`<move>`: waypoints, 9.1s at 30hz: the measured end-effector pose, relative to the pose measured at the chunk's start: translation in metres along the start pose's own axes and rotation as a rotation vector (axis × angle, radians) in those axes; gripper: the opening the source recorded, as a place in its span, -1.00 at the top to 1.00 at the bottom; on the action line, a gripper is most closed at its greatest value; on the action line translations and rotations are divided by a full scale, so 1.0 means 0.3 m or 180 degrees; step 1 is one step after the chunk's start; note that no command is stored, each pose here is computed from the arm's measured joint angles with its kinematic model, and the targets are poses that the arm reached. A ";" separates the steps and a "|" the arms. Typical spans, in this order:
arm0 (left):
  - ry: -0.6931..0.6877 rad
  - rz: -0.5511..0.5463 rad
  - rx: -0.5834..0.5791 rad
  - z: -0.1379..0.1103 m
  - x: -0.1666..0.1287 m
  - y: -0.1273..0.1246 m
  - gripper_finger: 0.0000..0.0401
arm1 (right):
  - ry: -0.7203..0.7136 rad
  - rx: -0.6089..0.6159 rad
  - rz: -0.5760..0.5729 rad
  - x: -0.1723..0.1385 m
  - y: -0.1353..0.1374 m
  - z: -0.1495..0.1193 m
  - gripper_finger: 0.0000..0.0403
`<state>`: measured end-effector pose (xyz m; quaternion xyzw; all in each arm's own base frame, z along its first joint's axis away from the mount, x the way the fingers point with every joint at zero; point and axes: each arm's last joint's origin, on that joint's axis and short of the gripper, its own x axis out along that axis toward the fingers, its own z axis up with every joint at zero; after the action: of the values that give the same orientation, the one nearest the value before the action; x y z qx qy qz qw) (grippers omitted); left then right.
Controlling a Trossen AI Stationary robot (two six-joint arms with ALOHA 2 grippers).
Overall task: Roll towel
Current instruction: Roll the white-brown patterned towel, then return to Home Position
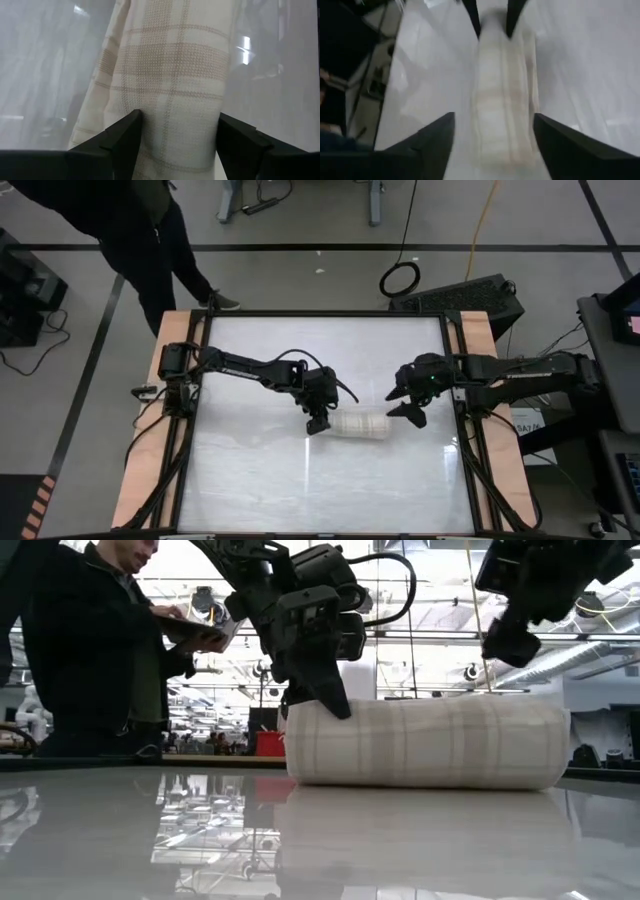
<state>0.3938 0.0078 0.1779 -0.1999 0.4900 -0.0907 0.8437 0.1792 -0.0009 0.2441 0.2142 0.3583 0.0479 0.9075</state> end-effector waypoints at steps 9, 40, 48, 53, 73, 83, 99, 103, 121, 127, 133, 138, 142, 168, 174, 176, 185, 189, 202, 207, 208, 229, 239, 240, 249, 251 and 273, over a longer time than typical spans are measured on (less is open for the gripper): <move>-0.0035 0.0139 -0.0005 0.002 -0.001 0.006 -0.16 | -0.0346 0.0052 0.0208 0.109 -0.016 -0.060 0.86; -0.0058 0.0149 -0.0430 0.006 -0.014 0.027 -0.16 | -0.0749 -0.0569 -0.0141 0.266 -0.077 -0.244 1.00; 0.0054 0.0021 -0.0656 0.003 -0.086 0.019 -0.16 | -0.0709 -0.0613 -0.0156 0.274 -0.080 -0.248 1.00; 0.0024 0.0031 -0.0633 0.004 -0.195 -0.008 -0.16 | -0.0724 -0.0615 -0.0151 0.273 -0.080 -0.246 1.00; -0.0991 0.0498 0.0439 0.045 0.011 -0.215 0.19 | -0.0714 -0.0643 -0.0172 0.273 -0.082 -0.247 1.00; -0.0817 0.0706 0.0286 -0.010 0.064 -0.131 0.96 | -0.0713 -0.0666 -0.0171 0.273 -0.082 -0.247 1.00; -0.1144 0.0477 -0.0031 -0.049 0.064 -0.029 0.92 | -0.1465 -0.0580 0.0012 0.232 -0.045 -0.181 1.00; -0.1153 0.0453 -0.0134 -0.045 0.058 -0.011 0.92 | -0.1471 -0.0513 -0.0208 0.246 -0.057 -0.185 1.00; -0.1108 0.0433 -0.0520 -0.062 0.072 0.007 0.91 | -0.0919 -0.0654 -0.0401 0.389 -0.113 -0.262 1.00; -0.1118 0.0454 -0.0645 -0.068 0.079 -0.010 0.91 | -0.1065 -0.0670 -0.0331 0.378 -0.114 -0.242 1.00; -0.1200 0.0356 -0.0593 -0.054 0.041 -0.026 0.91 | -0.1188 -0.0658 -0.0139 0.353 -0.097 -0.221 1.00; -0.1348 0.0240 -0.0409 -0.028 -0.026 -0.047 0.91 | -0.1406 -0.0601 0.0008 0.316 -0.075 -0.193 1.00; -0.1465 0.0246 -0.0208 -0.015 -0.097 -0.066 0.91 | -0.1542 -0.0487 0.0093 0.276 -0.059 -0.174 1.00; -0.1560 0.0525 0.0326 -0.207 -0.337 -0.188 0.99 | -0.1491 -0.0832 0.0364 -0.001 0.041 -0.105 1.00; -0.1699 0.0563 0.0331 -0.303 -0.366 -0.187 0.99 | -0.1400 -0.1045 0.0272 -0.045 0.032 -0.139 1.00; -0.1423 0.0663 0.0321 -0.337 -0.364 -0.176 0.98 | -0.1403 -0.1051 0.0269 -0.051 0.031 -0.142 1.00; -0.1354 0.0810 0.0532 -0.373 -0.347 -0.170 0.94 | -0.1429 -0.1212 0.0158 -0.073 0.027 -0.154 1.00; -0.1729 0.0739 0.0612 -0.407 -0.333 -0.155 0.98 | -0.1421 -0.1223 0.0154 -0.086 0.024 -0.164 1.00; -0.2267 0.0765 0.0681 -0.570 -0.335 -0.121 0.99 | -0.1509 -0.1209 0.0067 -0.026 -0.043 -0.273 1.00; -0.2314 0.0734 0.0674 -0.631 -0.342 -0.100 1.00 | -0.1470 -0.1192 -0.0002 -0.005 -0.066 -0.310 1.00; -0.2347 0.0743 0.0666 -0.641 -0.346 -0.096 1.00 | -0.1475 -0.1192 -0.0003 -0.003 -0.069 -0.315 1.00; -0.3002 0.0650 0.0568 -0.792 -0.405 -0.033 1.00 | -0.2085 -0.1212 -0.0011 0.002 -0.093 -0.352 1.00; -0.3181 0.0564 0.0646 -0.842 -0.398 -0.009 1.00 | -0.2193 -0.1238 0.0023 -0.012 -0.091 -0.352 1.00; -0.3208 0.0556 0.0658 -0.845 -0.400 -0.008 1.00 | -0.2201 -0.1236 0.0026 -0.013 -0.090 -0.352 1.00; -0.3278 0.0590 0.0842 -0.864 -0.422 -0.006 1.00 | -0.2199 -0.1230 0.0028 -0.020 -0.094 -0.361 1.00; -0.3229 0.0603 0.0849 -0.875 -0.422 -0.001 1.00 | -0.2235 -0.1248 0.0032 -0.024 -0.093 -0.361 1.00; -0.3518 0.0559 0.0959 -0.885 -0.456 -0.006 1.00 | -0.2519 -0.1409 0.0049 -0.050 -0.083 -0.351 1.00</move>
<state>0.0960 -0.0121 0.1702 -0.0538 -0.0269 0.0288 0.9978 0.0960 0.0101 0.1744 0.0195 -0.0367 0.0445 0.9981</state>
